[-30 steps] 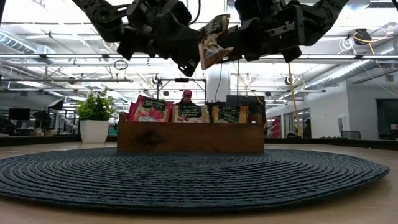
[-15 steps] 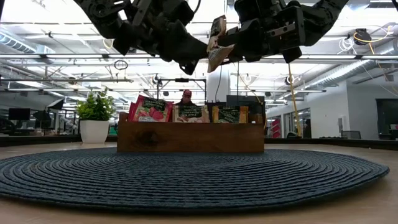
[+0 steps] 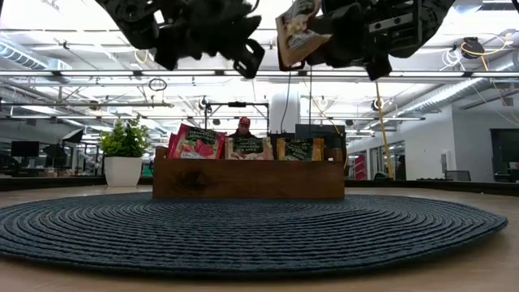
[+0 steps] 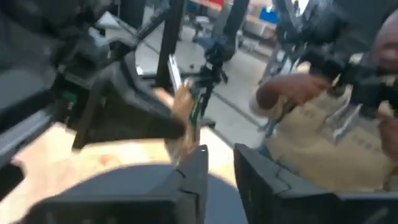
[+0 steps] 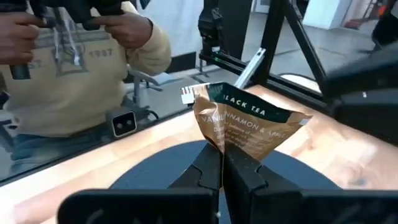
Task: Pick & Place Tea
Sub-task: Put the left brown tea bag into the middle section of the wooden organizer
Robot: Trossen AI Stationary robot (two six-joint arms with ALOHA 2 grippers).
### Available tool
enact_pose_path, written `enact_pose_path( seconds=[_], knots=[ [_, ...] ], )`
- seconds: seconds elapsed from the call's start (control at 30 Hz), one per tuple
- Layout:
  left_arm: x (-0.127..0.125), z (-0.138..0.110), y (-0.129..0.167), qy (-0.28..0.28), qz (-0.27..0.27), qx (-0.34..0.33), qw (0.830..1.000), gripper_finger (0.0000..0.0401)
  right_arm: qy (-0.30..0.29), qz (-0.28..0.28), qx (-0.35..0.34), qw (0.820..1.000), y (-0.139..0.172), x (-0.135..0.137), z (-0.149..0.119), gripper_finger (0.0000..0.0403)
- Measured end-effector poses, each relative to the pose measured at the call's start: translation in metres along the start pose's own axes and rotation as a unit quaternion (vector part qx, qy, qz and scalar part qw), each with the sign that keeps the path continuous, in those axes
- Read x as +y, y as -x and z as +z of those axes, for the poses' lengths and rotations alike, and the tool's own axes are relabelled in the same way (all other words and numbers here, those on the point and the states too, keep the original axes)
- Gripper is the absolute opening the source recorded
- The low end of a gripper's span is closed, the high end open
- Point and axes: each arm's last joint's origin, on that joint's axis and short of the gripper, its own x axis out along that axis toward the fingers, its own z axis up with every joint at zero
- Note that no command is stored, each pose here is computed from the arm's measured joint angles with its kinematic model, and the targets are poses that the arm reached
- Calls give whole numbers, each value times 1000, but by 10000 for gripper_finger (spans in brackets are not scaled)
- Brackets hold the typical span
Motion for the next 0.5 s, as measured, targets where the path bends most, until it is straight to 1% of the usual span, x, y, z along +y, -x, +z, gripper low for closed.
enact_pose_path(
  seconds=[0.1,0.3,0.43,0.5],
  knots=[
    [-2,5,-2,14,10,-16,1000,106,2,-1,-3,1000,0,-1,1,2],
    [-5,4,-9,42,36,-13,998,155,-6,1,0,1000,0,0,0,2],
    [-6,2,-10,45,45,-6,998,177,-13,2,3,1000,0,0,-1,2],
    [-5,2,-11,45,47,11,998,181,-26,3,3,1000,0,0,-1,2]
  ],
)
